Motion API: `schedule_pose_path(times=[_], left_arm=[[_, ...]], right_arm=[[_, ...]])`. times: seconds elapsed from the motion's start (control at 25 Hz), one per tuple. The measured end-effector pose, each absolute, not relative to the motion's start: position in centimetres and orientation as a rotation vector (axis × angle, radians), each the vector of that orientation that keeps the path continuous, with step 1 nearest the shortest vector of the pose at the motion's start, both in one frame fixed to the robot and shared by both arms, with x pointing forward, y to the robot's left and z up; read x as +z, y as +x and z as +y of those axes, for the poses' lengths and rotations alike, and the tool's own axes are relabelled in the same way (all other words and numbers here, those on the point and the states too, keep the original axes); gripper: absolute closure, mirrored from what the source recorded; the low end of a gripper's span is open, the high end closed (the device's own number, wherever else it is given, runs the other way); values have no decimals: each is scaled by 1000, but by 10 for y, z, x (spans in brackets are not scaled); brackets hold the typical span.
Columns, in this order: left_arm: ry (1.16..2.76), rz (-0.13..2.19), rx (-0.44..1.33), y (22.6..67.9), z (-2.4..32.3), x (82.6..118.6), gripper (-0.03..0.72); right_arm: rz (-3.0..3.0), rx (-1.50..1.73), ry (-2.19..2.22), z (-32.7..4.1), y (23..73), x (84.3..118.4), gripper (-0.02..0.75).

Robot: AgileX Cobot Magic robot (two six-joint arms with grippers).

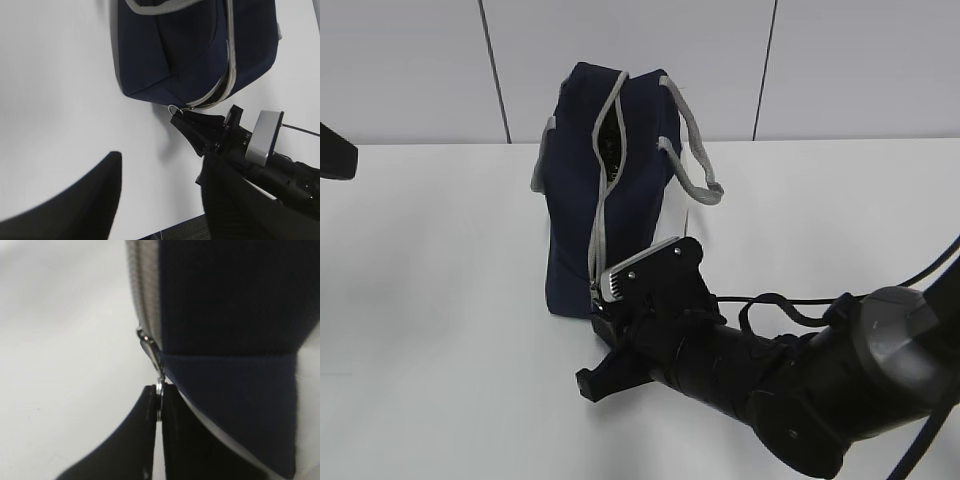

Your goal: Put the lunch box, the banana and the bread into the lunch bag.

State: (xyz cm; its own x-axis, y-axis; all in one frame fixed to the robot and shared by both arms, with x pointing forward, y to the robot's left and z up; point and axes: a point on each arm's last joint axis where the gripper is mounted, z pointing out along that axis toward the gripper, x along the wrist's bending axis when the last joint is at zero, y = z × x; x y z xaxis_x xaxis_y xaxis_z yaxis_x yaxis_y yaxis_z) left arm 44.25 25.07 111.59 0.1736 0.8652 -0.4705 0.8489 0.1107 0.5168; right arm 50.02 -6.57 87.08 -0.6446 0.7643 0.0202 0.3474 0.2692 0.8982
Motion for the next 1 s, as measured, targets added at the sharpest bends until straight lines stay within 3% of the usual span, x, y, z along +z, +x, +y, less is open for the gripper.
schedule_pose_path(times=[0.12, 1.0], left_arm=[[1706, 1643, 28, 442, 251, 1116, 318], [1718, 1646, 41, 443, 252, 1115, 318]], right_arm=[[2129, 1336, 992, -66, 500, 871, 753], [2108, 1394, 905, -76, 485, 879, 754]])
